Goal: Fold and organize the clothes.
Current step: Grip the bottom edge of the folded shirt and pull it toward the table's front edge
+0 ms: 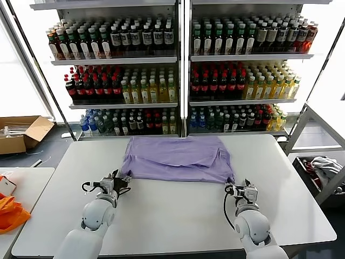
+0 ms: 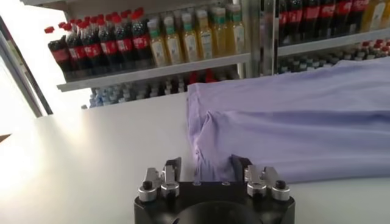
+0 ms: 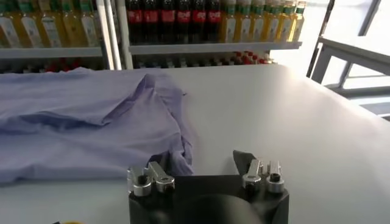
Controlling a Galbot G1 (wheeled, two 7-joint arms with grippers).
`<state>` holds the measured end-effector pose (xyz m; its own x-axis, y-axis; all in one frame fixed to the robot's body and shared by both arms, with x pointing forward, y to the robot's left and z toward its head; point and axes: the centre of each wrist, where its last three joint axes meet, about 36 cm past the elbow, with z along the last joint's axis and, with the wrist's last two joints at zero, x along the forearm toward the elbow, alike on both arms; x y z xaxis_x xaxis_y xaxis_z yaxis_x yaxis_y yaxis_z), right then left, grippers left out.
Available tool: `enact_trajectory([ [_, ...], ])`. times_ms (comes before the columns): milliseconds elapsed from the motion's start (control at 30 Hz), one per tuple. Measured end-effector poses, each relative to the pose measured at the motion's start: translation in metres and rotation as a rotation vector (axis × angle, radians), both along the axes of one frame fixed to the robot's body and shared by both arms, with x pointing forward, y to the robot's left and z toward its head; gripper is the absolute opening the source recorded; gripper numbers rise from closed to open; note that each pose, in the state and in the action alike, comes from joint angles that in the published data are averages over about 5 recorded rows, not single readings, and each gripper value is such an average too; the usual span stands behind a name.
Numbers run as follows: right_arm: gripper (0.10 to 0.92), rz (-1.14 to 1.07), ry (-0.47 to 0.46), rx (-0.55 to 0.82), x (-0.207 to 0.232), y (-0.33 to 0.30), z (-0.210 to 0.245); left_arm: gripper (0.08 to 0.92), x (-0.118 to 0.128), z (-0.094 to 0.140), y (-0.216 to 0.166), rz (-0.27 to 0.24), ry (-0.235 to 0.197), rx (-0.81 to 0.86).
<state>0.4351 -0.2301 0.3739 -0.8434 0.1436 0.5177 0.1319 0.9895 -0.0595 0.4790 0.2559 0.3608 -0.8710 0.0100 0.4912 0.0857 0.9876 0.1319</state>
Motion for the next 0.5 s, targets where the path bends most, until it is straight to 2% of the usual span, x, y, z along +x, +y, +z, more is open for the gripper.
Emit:
enact_trajectory([
  [367,0.233,0.032,0.008,0.012,-0.012,0.008,-0.002,0.166,-0.015,-0.008,-0.002,-0.032,0.038,-0.006],
  [500,0.134,0.040,0.005,0.015,-0.017,0.007,0.000,0.107,-0.021,-0.010,-0.006,-0.042,0.046,-0.010],
])
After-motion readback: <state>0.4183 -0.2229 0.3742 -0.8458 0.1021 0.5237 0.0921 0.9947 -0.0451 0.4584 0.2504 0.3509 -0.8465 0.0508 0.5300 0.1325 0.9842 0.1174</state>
